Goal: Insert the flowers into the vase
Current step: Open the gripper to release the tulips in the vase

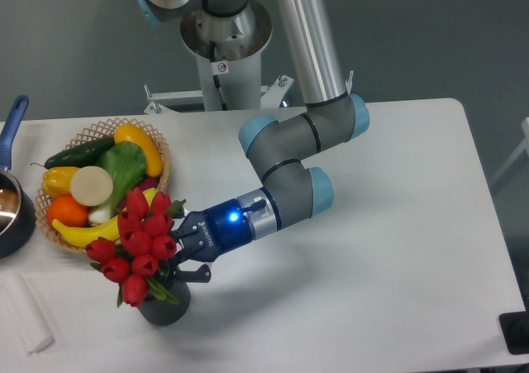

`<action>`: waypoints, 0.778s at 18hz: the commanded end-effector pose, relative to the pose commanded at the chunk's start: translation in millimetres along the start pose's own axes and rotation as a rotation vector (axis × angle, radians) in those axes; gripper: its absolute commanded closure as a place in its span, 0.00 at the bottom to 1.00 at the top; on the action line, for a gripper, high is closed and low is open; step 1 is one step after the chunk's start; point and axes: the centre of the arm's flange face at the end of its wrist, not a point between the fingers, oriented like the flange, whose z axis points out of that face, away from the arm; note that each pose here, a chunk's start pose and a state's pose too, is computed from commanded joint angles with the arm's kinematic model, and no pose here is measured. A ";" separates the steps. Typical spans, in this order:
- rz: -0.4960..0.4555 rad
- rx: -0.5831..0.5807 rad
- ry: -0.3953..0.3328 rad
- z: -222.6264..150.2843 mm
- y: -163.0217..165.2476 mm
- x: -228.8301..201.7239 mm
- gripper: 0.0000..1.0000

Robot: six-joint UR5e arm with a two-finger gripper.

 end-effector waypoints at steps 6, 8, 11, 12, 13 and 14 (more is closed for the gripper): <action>0.002 -0.042 -0.008 -1.9 3.1 -1.0 0.26; 0.003 -0.056 -0.011 -2.8 3.4 -1.2 0.24; -0.001 -0.057 -0.012 -3.0 5.7 -0.8 0.09; -0.003 -0.066 -0.013 -3.1 7.2 -0.5 0.07; -0.004 -0.077 -0.014 -3.2 8.9 -0.3 0.05; -0.004 -0.080 -0.014 -3.2 9.2 -0.4 0.01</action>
